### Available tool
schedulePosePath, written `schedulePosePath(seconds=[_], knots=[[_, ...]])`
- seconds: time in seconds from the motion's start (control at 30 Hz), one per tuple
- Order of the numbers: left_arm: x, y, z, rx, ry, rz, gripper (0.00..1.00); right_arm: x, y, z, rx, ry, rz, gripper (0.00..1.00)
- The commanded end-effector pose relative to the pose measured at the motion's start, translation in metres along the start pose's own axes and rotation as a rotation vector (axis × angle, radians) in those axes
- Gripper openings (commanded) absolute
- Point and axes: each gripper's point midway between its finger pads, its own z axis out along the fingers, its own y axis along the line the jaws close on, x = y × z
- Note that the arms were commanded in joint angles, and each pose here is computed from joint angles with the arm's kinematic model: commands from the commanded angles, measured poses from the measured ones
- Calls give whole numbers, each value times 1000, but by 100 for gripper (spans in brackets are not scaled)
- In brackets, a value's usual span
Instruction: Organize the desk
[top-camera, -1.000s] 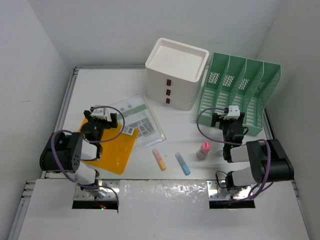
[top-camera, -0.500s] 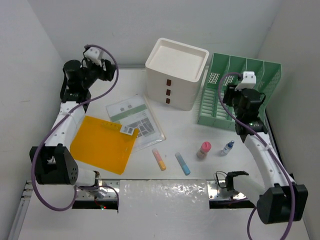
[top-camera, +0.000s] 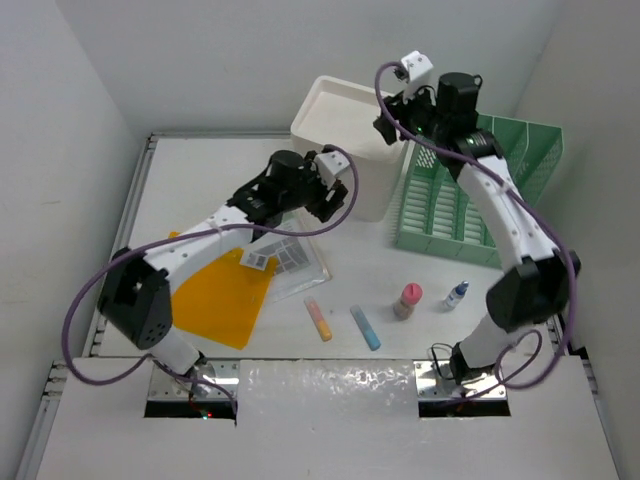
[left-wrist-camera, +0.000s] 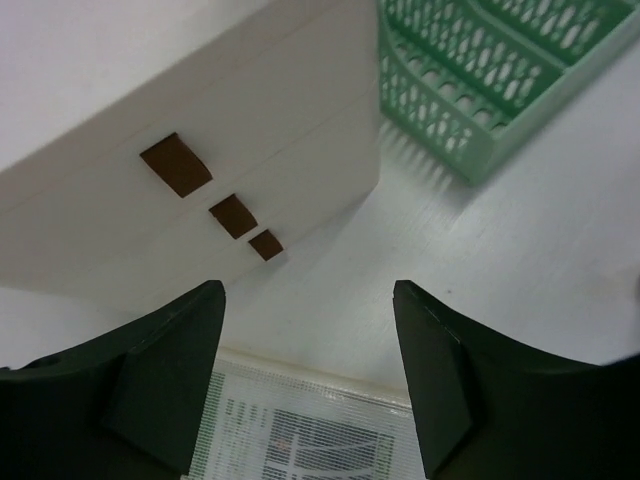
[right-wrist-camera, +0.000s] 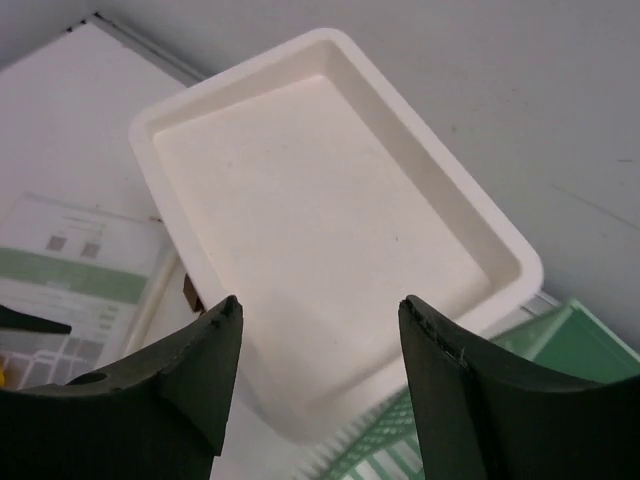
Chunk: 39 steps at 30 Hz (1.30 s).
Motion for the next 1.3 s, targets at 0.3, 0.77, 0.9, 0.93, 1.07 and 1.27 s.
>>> schedulePosePath(seconds=[0.3, 0.77, 0.9, 0.93, 1.07, 1.27], knots=[[-10, 55, 65, -318, -15, -86, 67, 85, 46, 80, -282, 255, -48, 50], [-14, 69, 91, -367, -39, -130, 48, 112, 54, 71, -311, 280, -75, 3], [-16, 73, 95, -383, -49, -129, 44, 116, 59, 69, -339, 290, -68, 0], [-16, 74, 98, -385, -48, -128, 40, 115, 61, 69, -345, 285, -69, 0], [-13, 74, 103, -387, -34, -131, 25, 108, 66, 66, -360, 266, -39, 1], [-18, 77, 100, -403, -50, -136, 0, 70, 57, 61, -278, 178, 30, 24]])
